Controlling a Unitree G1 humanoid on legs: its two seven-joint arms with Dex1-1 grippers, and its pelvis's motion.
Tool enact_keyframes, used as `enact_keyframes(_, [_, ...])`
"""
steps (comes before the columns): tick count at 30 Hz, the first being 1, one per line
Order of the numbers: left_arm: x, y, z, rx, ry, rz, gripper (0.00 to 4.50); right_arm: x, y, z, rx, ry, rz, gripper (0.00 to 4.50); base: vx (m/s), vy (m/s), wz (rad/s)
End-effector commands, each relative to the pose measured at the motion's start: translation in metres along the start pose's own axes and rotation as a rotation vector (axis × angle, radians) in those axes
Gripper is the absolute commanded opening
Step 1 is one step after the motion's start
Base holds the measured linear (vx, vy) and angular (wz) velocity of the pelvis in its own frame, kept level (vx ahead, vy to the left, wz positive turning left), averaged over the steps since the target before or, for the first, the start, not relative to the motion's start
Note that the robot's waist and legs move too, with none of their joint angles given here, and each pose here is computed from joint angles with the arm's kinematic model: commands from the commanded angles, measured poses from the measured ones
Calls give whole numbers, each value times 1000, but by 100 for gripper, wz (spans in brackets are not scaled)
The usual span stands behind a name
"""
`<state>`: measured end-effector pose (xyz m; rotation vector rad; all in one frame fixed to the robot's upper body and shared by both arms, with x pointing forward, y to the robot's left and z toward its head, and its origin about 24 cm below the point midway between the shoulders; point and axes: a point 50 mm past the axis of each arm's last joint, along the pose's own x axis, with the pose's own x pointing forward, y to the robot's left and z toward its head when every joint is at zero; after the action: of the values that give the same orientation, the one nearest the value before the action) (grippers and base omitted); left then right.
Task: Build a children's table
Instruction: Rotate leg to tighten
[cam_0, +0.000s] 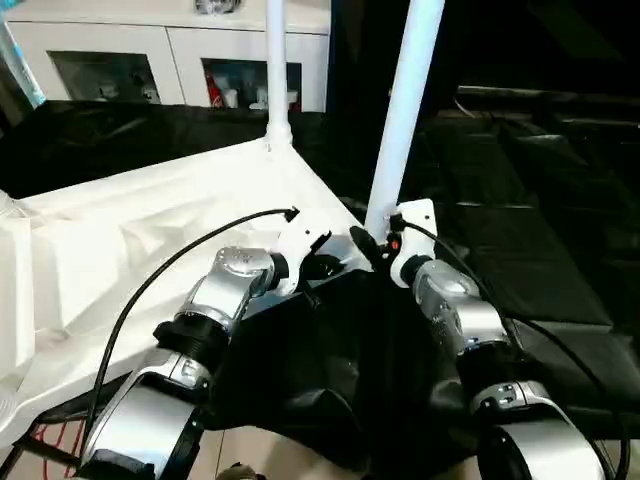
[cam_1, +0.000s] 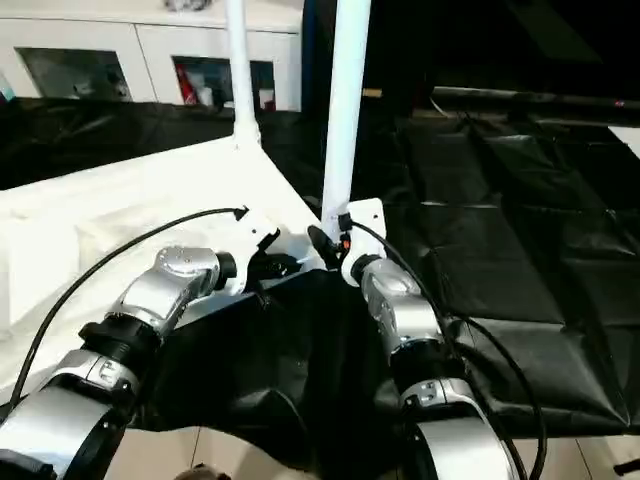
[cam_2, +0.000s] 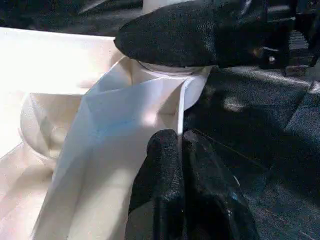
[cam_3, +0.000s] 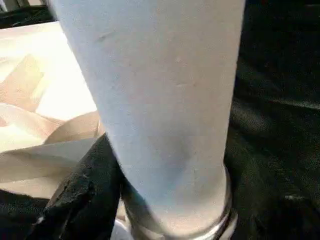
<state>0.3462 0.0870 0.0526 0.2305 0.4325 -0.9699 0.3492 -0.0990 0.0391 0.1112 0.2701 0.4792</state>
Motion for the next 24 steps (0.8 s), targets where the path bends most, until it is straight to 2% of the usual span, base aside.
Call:
enact_keyframes(1, [3, -6, 31, 55, -147, -34, 0, 6, 33, -11, -17, 54, 211, 346, 0, 0, 0])
enact_keyframes(3, [0, -6, 27, 62, -138, -64, 0, 2, 27, -10, -59, 61, 244, 373, 0, 0, 0])
enact_keyframes(8, [-13, -10, 17, 108, -108, -185, 0, -17, 16, -7, -155, 82, 450, 373, 0, 0, 0])
enact_keyframes(10, [-17, -11, 15, 121, -105, -218, 0, -22, 13, -7, -167, 94, 489, 373, 0, 0, 0])
enact_keyframes(14, [-35, -18, 5, 167, -58, -387, 0, -46, 0, -7, -217, 151, 673, 373, 0, 0, 0])
enact_keyframes(18, [-43, -19, -1, 184, -24, -435, 0, -54, -3, -7, -224, 172, 729, 373, 0, 0, 0])
enact_keyframes(20, [-49, -20, -5, 180, -3, -475, 0, -60, -3, -7, -208, 194, 771, 341, 0, 0, 0])
enact_keyframes(22, [-50, -21, -6, 178, 2, -485, 0, -61, -3, -7, -204, 199, 781, 337, 0, 0, 0])
enact_keyframes(24, [-53, -23, -7, 176, 10, -508, 0, -63, -3, -7, -196, 208, 804, 311, 0, 0, 0])
